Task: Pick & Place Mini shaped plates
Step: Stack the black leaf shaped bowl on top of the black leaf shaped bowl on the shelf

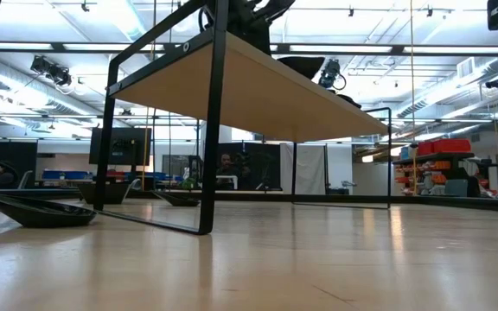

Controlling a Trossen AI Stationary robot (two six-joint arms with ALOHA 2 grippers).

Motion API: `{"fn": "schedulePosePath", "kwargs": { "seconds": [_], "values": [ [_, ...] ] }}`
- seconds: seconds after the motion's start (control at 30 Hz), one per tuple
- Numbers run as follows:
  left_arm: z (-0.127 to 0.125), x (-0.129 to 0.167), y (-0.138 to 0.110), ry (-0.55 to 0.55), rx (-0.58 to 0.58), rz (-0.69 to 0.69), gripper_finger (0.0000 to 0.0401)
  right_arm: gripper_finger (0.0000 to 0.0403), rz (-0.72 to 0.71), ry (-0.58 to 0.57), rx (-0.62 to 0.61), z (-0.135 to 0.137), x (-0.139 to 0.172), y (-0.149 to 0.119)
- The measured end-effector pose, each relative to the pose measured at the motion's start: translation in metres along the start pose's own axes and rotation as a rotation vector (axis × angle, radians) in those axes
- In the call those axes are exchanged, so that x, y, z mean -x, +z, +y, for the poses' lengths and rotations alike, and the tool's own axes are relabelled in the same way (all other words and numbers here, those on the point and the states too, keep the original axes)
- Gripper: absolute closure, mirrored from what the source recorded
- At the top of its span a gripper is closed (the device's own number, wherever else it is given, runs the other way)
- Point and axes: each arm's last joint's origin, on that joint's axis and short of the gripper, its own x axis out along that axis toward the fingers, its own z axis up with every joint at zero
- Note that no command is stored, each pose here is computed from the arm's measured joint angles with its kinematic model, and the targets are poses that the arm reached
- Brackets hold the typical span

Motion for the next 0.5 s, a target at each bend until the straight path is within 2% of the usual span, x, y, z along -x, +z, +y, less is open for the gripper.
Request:
{"fn": "schedulePosePath", "kwargs": {
  "seconds": [0.3, 0.5],
  "values": [
    [0.0001, -0.0048, 0.0010, 0.006, 0.024, 0.000, 0.0398, 0.0392, 0.000, 0.000, 0.000, 0.0000, -0.0001, 0.0000],
    [-0.0042, -0.0058, 0.0024, -0.034, 0.037, -0.002, 0.0398, 0.0392, 0.000, 0.000, 0.000, 0.0000, -0.0001, 0.0000]
  ]
}}
